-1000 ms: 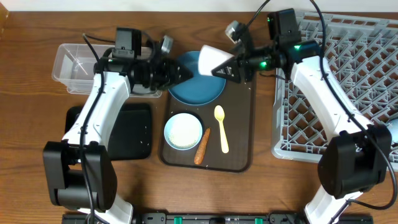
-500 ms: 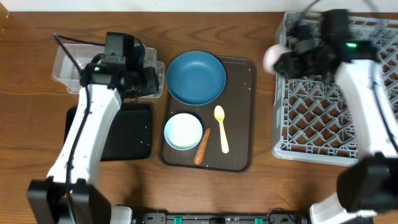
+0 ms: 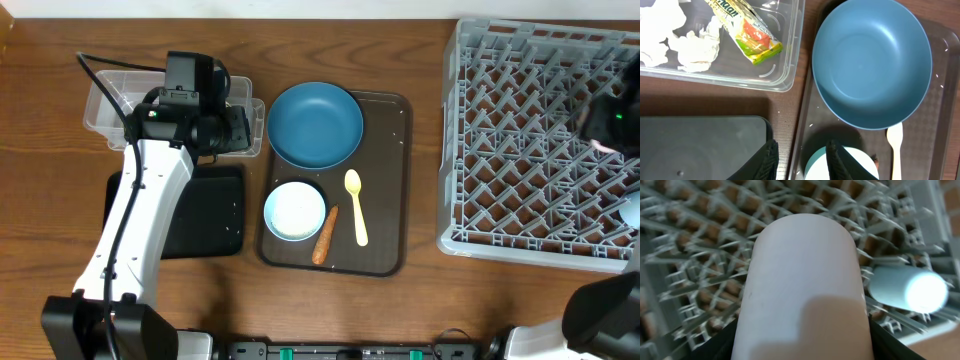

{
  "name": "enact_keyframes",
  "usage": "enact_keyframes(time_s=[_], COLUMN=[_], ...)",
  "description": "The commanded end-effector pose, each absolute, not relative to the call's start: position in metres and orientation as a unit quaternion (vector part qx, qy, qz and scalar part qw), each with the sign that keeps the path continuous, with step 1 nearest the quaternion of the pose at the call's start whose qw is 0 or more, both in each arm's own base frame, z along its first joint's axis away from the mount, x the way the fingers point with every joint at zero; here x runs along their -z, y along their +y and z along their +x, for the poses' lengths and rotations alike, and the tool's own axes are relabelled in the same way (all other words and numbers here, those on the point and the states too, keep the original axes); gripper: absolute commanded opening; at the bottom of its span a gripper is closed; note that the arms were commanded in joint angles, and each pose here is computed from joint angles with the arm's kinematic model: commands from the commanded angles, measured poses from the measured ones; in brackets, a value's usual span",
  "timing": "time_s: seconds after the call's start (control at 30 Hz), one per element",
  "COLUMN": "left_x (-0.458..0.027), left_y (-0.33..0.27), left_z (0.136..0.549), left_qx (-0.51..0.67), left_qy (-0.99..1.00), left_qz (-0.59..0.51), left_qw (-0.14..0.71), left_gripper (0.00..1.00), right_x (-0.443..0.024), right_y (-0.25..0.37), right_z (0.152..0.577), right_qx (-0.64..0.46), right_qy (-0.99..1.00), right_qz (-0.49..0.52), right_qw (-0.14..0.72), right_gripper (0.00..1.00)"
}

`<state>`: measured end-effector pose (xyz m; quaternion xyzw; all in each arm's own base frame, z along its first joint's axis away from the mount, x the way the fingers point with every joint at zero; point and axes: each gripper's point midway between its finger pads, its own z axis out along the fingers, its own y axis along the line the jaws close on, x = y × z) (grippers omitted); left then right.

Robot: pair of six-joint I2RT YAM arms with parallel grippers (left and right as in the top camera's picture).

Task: Sort waste into correct bins and load items into the dishwasher rack
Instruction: 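Release the left gripper and carry the pink cup right into the rack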

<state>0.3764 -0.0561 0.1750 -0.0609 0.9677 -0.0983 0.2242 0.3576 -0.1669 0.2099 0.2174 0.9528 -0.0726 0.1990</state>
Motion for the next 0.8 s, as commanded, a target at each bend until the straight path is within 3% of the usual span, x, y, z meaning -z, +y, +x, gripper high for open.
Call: enact_keyframes(time_s=[0.0, 0.67, 0.77], left_x=[-0.179, -0.179, -0.178], left_y=[-0.053, -0.053, -0.053], left_z=[0.378, 0.377, 0.377], left_qx=[0.090, 0.090, 0.090], left_qy=[0.967, 0.968, 0.968], left_qz=[-0.059, -0.059, -0.059], left_qw=[0.232, 0.229, 0.229], left_gripper=[0.34, 0.34, 0.34], right_x=[-0.202, -0.132, -0.129], right_y=[-0.197, -0.244, -0.246], right_z=[0.345, 0.322, 0.321], right_qx=[0.091, 0.077, 0.076], right_qy=[0.942, 0.938, 0.937], right_qz=[0.266, 0.327, 0.330], right_qw=[0.182, 0.086, 0.082], right_gripper=[0.01, 0.01, 0.05])
